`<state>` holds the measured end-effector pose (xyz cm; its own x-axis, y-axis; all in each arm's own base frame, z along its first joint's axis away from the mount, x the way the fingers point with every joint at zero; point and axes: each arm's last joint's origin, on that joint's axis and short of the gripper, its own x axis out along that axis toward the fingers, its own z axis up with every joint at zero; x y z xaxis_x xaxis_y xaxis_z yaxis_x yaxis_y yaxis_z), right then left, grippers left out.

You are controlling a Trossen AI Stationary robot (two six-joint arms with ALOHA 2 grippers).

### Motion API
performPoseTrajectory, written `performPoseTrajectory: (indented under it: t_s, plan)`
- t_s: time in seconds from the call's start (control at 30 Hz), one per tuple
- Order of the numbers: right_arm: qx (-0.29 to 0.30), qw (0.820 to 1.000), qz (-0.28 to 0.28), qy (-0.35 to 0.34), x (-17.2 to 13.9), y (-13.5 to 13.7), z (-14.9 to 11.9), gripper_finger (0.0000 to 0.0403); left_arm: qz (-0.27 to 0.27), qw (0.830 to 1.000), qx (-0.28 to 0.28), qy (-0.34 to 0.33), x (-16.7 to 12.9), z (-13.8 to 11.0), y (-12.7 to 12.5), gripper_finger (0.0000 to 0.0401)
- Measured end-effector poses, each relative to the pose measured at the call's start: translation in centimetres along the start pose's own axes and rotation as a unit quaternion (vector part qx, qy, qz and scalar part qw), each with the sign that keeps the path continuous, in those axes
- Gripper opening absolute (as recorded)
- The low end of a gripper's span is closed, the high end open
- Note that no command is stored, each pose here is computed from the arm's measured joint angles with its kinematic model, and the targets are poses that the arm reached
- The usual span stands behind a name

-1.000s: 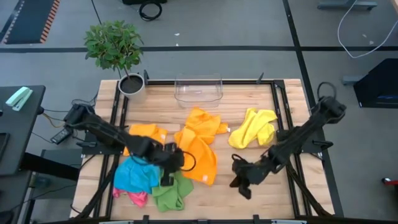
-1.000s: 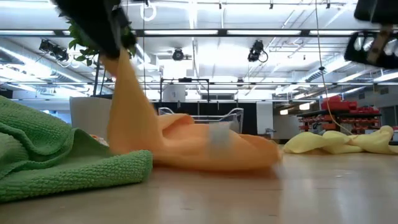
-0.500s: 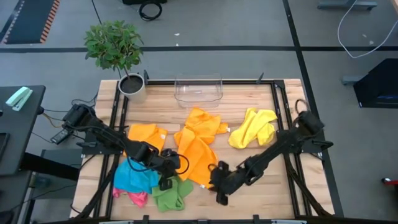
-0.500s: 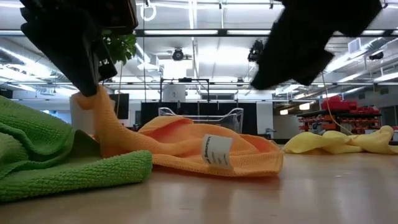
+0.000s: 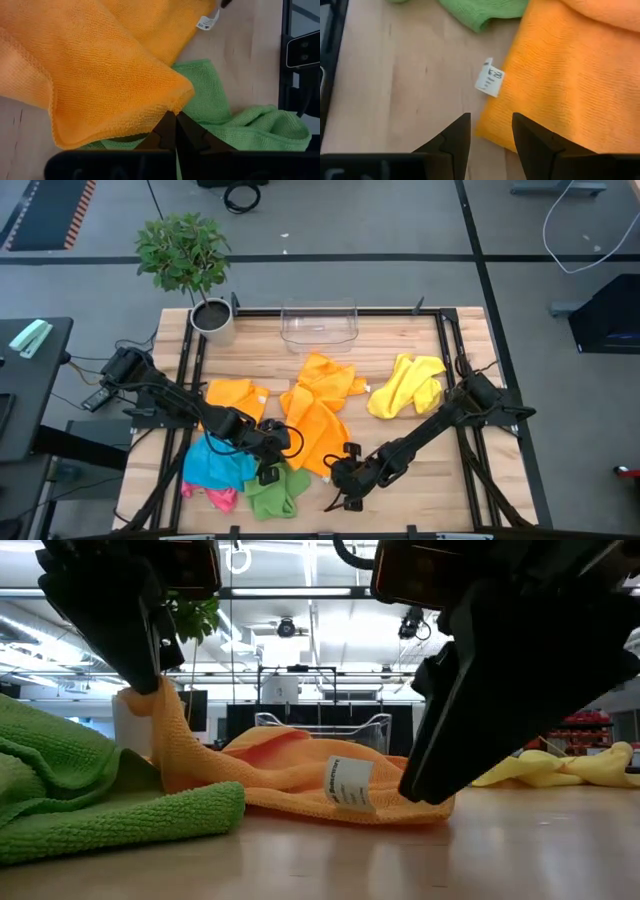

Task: Fold microfiber towels
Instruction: Fold the bottom orange towel on the table

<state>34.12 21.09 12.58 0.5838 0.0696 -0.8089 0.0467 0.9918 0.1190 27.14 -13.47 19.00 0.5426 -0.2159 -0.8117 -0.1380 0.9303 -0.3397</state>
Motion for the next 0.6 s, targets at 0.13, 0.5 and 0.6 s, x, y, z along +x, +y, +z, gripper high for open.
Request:
performPoseTrajectory:
  t_s: [0.13, 0.5, 0.6]
  plan:
    - [-0.002, 1.0, 0.008, 0.012, 1.3, 0.0, -0.5, 0.0152, 0.001, 1.0, -0.004, -0.001, 0.0, 0.1, 0.1, 0.0006]
    - [0.03, 0.996, -0.007, 0.087, -0.8, -0.7, -1.1, 0.0015, -0.005, 1.0, -0.017, -0.004, -0.3, 0.3, -0.1, 0.0007]
    - [0.033, 0.993, 0.002, 0.117, -4.0, -1.1, -0.6, 0.0008, -0.026, 0.999, -0.011, -0.02, -1.1, 1.3, -1.0, 0.0004]
